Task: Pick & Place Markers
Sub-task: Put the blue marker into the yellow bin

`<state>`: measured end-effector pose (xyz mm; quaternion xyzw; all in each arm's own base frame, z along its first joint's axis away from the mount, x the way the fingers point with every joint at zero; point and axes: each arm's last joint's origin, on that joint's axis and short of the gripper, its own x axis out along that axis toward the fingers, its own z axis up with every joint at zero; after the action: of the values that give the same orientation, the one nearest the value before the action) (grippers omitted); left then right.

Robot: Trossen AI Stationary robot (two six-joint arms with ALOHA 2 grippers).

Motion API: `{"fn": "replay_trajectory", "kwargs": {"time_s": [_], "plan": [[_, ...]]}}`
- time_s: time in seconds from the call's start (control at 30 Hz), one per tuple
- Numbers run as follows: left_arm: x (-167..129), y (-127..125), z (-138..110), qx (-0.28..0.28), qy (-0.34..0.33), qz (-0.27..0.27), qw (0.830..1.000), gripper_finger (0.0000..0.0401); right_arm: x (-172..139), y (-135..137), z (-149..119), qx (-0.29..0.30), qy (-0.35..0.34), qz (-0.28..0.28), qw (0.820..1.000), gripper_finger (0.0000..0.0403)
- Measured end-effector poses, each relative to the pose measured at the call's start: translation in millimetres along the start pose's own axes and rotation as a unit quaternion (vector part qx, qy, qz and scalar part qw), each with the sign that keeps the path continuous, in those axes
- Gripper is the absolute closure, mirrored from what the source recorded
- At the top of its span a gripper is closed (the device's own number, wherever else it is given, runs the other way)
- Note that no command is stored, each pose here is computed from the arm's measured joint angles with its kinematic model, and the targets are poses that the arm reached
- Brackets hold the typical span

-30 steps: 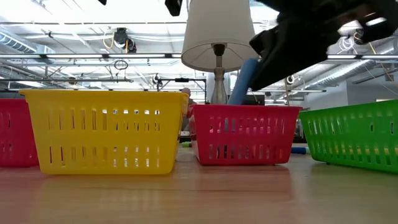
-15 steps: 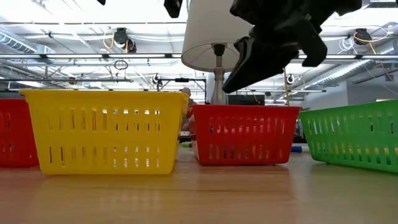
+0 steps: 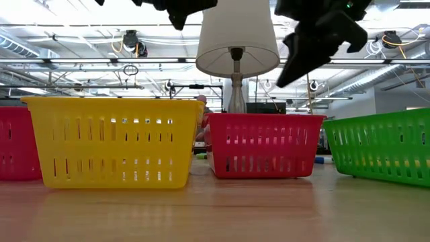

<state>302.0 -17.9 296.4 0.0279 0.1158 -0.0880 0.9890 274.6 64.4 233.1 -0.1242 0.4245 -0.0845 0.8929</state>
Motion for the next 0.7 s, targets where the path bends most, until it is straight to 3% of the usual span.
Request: {"fn": "replay_trajectory", "kwargs": {"time_s": [0.27,0.33,0.47,0.57,0.7], "plan": [[-11.3,26.2,-28.1,0.018,-0.032,0.048,0.998,0.0277,-7.3,-40.8,-25.3,0.088,0.124,-0.033,0.988,0.04],[-21.4,37.0,-33.3,0.006,-0.06,0.073,0.995,0.0278,-8.4,-47.2,-30.2,0.11,0.147,-0.043,0.982,0.039],[-38.9,48.9,-46.7,-0.017,-0.088,0.106,0.99,0.0278,-2.9,-48.2,-38.5,0.121,0.167,-0.009,0.979,0.0347],[-47.2,49.9,-49.2,-0.026,-0.097,0.112,0.989,0.0277,7.9,-42.9,-44.0,0.103,0.141,0.034,0.984,0.0305],[-47.8,49.2,-51.5,-0.026,-0.093,0.112,0.989,0.0277,21.5,-42.6,-36.3,0.071,0.033,0.029,0.996,0.0274]]}}
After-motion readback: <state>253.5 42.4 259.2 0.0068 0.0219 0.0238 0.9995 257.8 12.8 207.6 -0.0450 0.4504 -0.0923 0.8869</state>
